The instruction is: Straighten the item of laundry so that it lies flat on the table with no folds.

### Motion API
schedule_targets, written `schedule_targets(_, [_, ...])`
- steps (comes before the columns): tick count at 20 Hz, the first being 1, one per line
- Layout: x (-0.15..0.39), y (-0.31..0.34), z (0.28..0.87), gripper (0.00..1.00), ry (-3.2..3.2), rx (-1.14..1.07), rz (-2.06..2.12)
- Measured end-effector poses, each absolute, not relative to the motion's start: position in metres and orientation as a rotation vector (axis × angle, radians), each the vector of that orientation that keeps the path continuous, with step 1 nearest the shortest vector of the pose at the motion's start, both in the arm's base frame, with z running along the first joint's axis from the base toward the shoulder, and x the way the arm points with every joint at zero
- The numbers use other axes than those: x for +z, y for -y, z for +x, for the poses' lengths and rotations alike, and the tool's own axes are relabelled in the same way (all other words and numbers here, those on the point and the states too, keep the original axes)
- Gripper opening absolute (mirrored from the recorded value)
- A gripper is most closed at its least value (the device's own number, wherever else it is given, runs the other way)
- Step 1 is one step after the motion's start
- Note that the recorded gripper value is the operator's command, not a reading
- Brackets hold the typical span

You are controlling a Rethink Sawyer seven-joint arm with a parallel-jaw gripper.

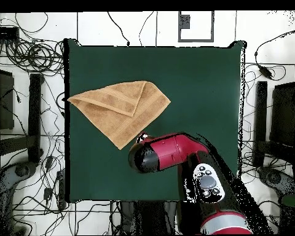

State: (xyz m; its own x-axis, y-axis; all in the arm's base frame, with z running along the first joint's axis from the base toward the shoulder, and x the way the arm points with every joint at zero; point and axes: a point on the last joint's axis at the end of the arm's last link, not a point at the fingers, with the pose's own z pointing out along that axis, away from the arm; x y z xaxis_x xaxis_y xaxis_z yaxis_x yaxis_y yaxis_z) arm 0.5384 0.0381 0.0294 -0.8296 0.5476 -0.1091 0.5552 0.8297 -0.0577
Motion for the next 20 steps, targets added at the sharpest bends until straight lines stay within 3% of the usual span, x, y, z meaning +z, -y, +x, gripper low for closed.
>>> schedule_targets(20, [0.118, 0.014, 0.546, 0.0, -2.93, -0.261, 1.243])
